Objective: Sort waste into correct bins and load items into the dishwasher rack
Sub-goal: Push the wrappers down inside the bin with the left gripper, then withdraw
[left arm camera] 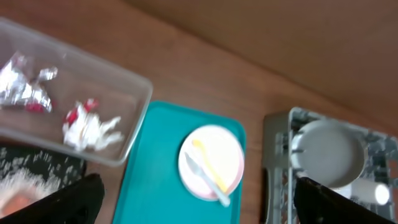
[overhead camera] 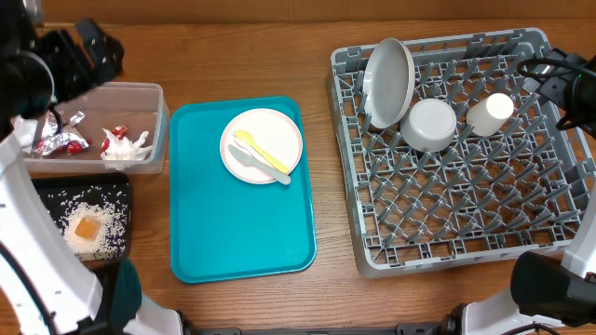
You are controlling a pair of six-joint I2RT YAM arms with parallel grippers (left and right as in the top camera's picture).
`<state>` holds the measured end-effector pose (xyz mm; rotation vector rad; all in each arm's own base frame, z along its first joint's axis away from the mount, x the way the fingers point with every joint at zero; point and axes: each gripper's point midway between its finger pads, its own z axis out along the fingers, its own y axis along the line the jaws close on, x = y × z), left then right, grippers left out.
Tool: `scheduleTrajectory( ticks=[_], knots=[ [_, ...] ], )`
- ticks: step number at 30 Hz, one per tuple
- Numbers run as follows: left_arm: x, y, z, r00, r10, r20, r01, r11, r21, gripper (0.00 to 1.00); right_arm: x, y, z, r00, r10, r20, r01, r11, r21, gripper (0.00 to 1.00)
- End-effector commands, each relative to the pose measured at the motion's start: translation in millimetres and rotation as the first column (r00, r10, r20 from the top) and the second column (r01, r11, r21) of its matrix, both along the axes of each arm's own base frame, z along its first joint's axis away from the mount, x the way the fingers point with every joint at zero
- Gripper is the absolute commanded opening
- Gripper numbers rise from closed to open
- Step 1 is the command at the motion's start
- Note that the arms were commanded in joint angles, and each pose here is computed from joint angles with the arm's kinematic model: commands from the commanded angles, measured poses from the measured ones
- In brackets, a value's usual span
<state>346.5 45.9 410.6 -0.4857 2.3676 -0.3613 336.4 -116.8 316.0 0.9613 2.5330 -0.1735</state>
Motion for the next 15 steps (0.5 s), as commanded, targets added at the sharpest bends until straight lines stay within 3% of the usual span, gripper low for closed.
scheduleTrajectory(
  ticks=[1, 6, 9, 11, 12, 15],
  knots=[
    [-7, 4, -60, 0.978, -0.037, -0.204, 0.037, 0.999, -0.005, 1.00, 0, -1, 2, 1.000, -0.005, 0.009, 0.005, 1.000, 0.000, 1.00],
    [-32, -16, -105, 0.927, -0.184, -0.326, 0.168, 0.983, -0.078, 1.00, 0, -1, 2, 1.000, -0.005, 0.009, 0.005, 1.000, 0.000, 1.00],
    [-43, -12, -125, 0.898, -0.200, -0.392, 0.193, 0.980, -0.057, 1.00, 0, -1, 2, 1.000, -0.005, 0.009, 0.005, 1.000, 0.000, 1.00],
    [-53, 13, -136, 0.879, -0.043, -0.476, 0.080, 0.995, 0.058, 1.00, 0, -1, 2, 1.000, -0.005, 0.009, 0.005, 1.000, 0.000, 1.00],
    [-59, 34, -138, 0.856, 0.108, -0.505, -0.033, 0.987, 0.155, 1.00, 0, -1, 2, 1.000, -0.005, 0.009, 0.005, 1.000, 0.000, 1.00],
    [-71, 68, -132, 0.798, 0.356, -0.487, -0.217, 0.922, 0.320, 1.00, 0, -1, 2, 1.000, -0.005, 0.009, 0.005, 1.000, 0.000, 1.00]
  ],
)
